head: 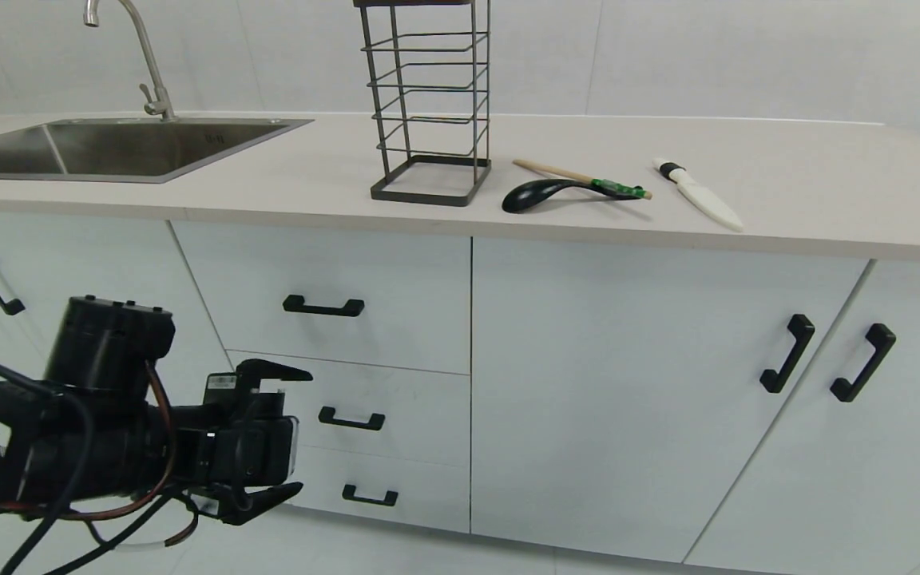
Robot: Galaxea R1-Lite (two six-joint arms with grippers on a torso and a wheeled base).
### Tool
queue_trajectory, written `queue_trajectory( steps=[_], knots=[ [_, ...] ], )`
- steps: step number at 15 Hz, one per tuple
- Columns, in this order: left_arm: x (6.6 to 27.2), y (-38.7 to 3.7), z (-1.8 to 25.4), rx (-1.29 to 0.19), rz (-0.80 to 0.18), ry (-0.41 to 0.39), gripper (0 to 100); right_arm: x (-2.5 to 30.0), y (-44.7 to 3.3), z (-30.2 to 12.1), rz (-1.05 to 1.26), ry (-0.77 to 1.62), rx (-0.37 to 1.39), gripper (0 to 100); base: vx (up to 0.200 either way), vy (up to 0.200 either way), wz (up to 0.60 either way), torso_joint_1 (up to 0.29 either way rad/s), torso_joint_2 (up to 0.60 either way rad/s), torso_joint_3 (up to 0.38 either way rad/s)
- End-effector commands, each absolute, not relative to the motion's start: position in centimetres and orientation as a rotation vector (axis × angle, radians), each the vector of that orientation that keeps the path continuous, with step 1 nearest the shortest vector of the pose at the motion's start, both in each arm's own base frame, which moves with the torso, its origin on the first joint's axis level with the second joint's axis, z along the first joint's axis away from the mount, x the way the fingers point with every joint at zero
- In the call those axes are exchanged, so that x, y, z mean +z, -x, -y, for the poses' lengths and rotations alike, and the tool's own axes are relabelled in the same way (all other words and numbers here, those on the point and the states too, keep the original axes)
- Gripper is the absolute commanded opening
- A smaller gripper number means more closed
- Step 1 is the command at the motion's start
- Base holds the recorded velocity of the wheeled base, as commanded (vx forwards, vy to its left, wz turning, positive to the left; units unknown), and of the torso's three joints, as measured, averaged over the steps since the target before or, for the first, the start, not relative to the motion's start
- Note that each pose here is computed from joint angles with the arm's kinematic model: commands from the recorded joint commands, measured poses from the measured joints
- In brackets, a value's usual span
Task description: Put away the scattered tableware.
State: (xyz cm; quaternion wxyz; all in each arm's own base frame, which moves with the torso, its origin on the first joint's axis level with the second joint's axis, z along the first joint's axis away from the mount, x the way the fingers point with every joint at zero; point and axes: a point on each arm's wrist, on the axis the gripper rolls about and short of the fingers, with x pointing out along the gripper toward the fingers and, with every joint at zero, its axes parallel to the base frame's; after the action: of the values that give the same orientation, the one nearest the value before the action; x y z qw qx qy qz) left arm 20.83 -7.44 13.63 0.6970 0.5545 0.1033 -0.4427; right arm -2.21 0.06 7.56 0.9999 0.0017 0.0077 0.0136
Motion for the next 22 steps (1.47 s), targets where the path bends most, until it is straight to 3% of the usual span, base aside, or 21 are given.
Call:
queue_trajectory(
  steps=[1, 4, 7, 13, 22],
  knots=[
    [11.9, -22.5, 7.9, -1.022, -0.296, -1.232, 100, 7.6, 2.2, -0.1, -0.017, -0.003, 0.028, 0, 0.000, 0.000, 0.00, 0.000, 0.00, 0.000],
    [10.0, -24.2, 8.6, -1.024, -0.317, -1.218, 100, 7.6, 2.2, -0.1, -0.015, -0.003, 0.028, 0, 0.000, 0.000, 0.00, 0.000, 0.00, 0.000],
    [7.7, -25.7, 9.2, -1.025, -0.372, -1.154, 100, 7.6, 2.2, -0.1, -0.017, -0.003, 0.028, 0, 0.000, 0.000, 0.00, 0.000, 0.00, 0.000],
    [3.6, -28.1, 9.8, -1.009, -0.387, -1.191, 100, 7.6, 2.2, -0.1, -0.017, -0.003, 0.028, 0, 0.000, 0.000, 0.00, 0.000, 0.00, 0.000],
    [-0.2, -30.7, 9.4, -0.959, -0.414, -1.185, 100, 7.6, 2.2, -0.1, -0.017, -0.003, 0.028, 0, 0.000, 0.000, 0.00, 0.000, 0.00, 0.000]
  ],
)
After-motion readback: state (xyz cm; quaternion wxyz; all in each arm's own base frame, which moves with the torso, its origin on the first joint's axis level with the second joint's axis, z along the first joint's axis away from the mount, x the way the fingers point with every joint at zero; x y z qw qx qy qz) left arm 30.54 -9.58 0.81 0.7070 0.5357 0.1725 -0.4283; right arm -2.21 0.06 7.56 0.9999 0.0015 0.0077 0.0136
